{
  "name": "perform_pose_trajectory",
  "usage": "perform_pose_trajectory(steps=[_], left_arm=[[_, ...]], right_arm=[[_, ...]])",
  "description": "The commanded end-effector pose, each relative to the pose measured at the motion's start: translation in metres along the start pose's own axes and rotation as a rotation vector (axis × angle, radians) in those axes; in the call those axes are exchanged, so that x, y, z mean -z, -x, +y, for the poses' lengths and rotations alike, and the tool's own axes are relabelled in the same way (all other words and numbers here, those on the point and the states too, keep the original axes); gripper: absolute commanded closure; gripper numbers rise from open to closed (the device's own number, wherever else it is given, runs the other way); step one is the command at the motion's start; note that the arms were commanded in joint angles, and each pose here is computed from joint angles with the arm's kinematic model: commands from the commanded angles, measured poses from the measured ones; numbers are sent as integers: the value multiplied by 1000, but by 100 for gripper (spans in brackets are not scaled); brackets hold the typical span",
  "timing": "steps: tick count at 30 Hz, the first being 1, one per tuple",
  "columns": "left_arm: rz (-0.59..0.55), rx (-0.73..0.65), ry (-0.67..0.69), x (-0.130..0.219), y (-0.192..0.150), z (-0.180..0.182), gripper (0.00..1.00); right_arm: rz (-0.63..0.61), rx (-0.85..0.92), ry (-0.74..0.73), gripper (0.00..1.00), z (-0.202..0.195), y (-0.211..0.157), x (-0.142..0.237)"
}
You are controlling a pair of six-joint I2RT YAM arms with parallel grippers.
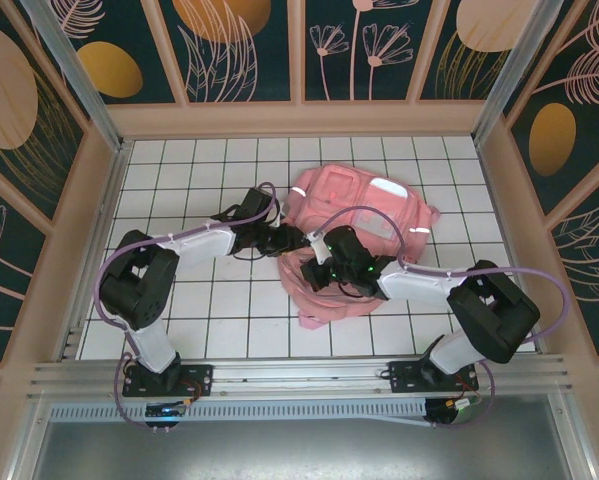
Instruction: Pack the student bag
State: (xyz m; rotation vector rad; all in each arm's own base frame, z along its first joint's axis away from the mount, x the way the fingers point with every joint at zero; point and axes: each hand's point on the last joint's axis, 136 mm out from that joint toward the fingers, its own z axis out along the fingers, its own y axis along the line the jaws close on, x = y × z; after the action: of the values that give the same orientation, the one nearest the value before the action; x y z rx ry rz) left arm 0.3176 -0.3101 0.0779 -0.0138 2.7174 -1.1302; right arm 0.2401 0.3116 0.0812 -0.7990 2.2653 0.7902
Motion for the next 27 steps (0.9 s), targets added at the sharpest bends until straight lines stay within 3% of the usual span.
perform_pose_trajectory(steps=[1,3,6,12,16,22,27], left_arm=[[3,-16,-96,-4,3,-22,89],[-32,-39,-71,0,12,-23,100],[-95,-39,-21,13,32,-15,100],[-221,-50,87,49,77,24,100],[-230,-88,161,57,85,42,100],[-234,-114,187,61,95,60,100],[-130,-254,191,55,102,62,100]], right_arm=[[-55,74,77,100,25,25,1],[-40,59,16,100,17,24,-1],[2,-53,-194,100,-18,13,0],[94,-293,-425,100,-43,-32,11],[153,-422,-497,100,-52,-74,21],[172,-486,-555,100,-61,-97,44],[160,-540,-641,100,-85,-112,64]])
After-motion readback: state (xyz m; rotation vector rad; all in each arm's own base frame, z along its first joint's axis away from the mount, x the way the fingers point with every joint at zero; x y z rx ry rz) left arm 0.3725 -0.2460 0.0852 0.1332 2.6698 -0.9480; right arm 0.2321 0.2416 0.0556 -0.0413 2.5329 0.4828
